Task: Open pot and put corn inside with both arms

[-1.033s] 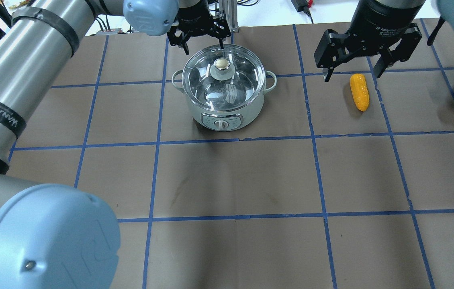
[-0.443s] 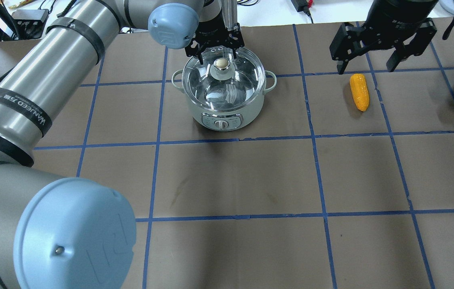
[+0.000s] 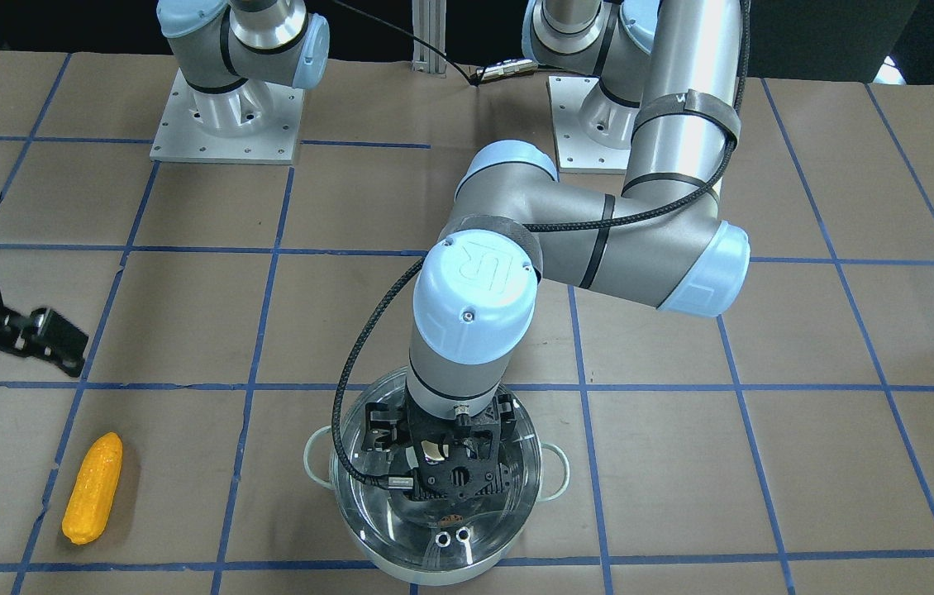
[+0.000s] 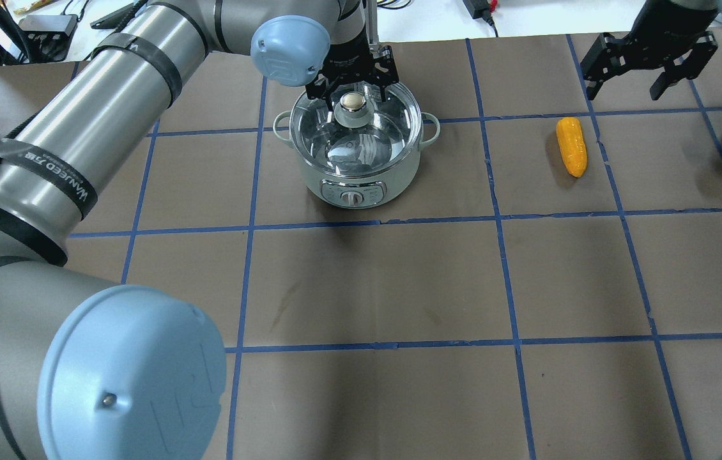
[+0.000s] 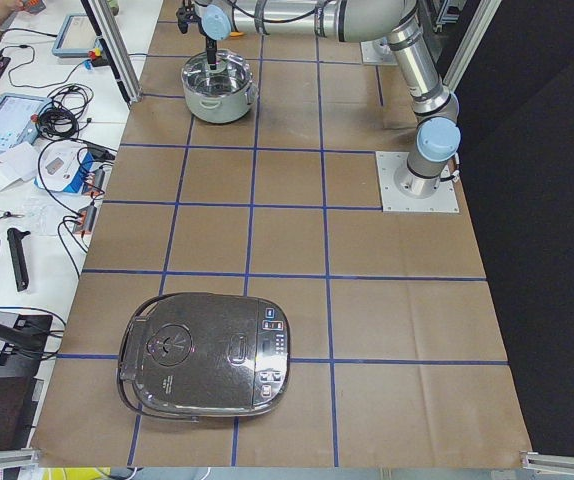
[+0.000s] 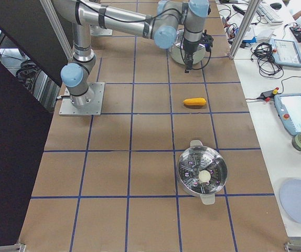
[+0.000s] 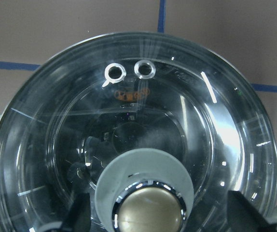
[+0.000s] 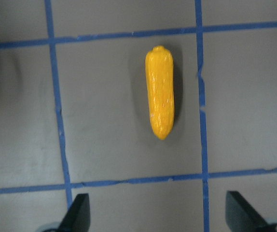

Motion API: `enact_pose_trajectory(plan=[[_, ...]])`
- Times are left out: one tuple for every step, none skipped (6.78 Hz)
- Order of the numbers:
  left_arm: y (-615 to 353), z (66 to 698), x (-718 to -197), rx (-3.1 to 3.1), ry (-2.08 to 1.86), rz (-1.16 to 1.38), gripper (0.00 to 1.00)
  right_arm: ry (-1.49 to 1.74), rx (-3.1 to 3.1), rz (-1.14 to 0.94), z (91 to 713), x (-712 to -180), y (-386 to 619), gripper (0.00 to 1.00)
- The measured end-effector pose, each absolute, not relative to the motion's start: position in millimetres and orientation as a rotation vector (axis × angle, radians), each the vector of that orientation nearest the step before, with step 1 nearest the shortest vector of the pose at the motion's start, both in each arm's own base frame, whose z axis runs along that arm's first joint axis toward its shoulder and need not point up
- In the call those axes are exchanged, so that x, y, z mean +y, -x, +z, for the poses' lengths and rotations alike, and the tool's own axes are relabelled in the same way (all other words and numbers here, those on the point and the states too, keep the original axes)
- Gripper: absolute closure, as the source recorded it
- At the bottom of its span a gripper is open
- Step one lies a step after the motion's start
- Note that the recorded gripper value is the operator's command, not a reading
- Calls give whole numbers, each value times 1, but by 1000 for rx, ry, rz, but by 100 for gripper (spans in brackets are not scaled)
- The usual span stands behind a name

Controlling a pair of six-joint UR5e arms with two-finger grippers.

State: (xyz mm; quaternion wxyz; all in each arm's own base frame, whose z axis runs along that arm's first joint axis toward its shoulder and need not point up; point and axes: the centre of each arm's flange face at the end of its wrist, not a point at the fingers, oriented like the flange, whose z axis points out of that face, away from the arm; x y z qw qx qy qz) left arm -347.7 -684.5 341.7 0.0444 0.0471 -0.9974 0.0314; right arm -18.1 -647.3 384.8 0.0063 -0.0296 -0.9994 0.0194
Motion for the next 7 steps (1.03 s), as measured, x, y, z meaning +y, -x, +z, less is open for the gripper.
enact_pose_trajectory(plan=[[348,341,-684,-3050,-134,97,98,85,-3124,98,328,-678,29,10],[348,342,-684,-3051,-129,98,98,78,-3123,124,278,-699,35,12],[348,344,-684,-3050,-126,102,98,74,-3123,140,243,-711,38,24],[346,356,-682,-3047,-123,120,98,73,-3124,142,220,-716,39,33],[338,378,-676,-3049,-103,134,98,74,-3128,126,206,-714,39,50],[313,405,-671,-3062,-41,129,98,80,-3134,102,195,-709,37,78],[264,427,-672,-3079,25,110,98,85,-3137,84,191,-705,36,86]])
